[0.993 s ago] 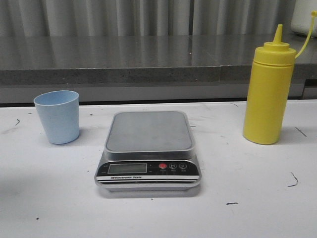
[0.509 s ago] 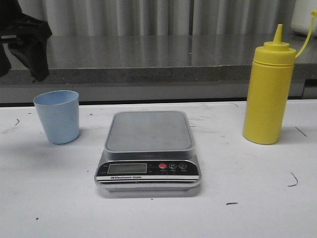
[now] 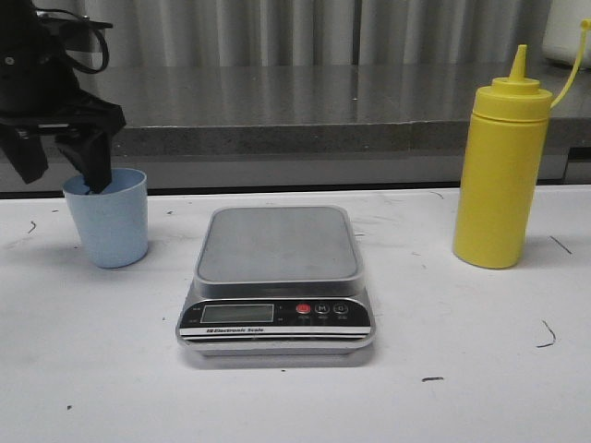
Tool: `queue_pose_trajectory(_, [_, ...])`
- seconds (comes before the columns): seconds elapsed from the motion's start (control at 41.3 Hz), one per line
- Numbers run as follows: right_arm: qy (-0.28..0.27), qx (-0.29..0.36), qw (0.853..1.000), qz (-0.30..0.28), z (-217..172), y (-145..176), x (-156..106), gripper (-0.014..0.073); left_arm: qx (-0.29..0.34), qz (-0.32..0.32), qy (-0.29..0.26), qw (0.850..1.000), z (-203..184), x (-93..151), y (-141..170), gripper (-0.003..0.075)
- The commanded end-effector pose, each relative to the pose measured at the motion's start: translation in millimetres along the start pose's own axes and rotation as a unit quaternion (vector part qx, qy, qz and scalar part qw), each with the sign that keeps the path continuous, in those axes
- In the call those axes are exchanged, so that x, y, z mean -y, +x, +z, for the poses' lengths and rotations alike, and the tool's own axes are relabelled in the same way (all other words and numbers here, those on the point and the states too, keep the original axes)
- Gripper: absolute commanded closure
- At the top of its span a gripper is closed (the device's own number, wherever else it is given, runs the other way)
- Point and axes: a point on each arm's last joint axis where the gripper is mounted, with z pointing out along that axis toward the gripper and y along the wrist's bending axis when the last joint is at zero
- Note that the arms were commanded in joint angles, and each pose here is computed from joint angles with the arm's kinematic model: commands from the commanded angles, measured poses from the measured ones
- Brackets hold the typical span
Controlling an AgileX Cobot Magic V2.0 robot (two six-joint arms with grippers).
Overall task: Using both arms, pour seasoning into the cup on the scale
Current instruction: 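Lower the left gripper onto the light blue cup and grasp it, then lift the blue cup with the left gripper and carry it over the scale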
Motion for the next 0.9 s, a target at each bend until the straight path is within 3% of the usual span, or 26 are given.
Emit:
queue_pose_trajectory(0.0, [0.006, 0.044, 0.999, -0.008, -6, -15, 1, 0.0119, 0.060, -0.007, -0.003, 0.998, -18, -3, -15, 0.0206])
queue_pose_trajectory(0.145, [0.006, 0.044, 0.999, -0.008, -6, -15, 1, 0.0119, 0.050, -0.021, 0.014, 0.998, -9, 0, -15, 0.0237])
queue_pose_trajectory(0.436, [0.006, 0.044, 0.999, -0.008, -6, -15, 1, 0.0119, 0.054, -0.023, 0.016, 0.998, -9, 1, -16, 0.0535])
queue_pose_trajectory(0.606, [0.006, 0.044, 0.999, -0.008, -6, -15, 1, 0.0119, 0.061, -0.023, 0.015, 0.998, -9, 0, -17, 0.0661])
queue_pose_trajectory(0.751, [0.006, 0.044, 0.999, -0.008, -6, -15, 1, 0.0119, 0.061, -0.023, 0.015, 0.998, -11, 0, -18, 0.0738])
queue_pose_trajectory(0.872, [0.006, 0.044, 0.999, -0.008, -6, -15, 1, 0.0119, 0.066, -0.023, 0.015, 0.997, -24, -1, -22, 0.0740])
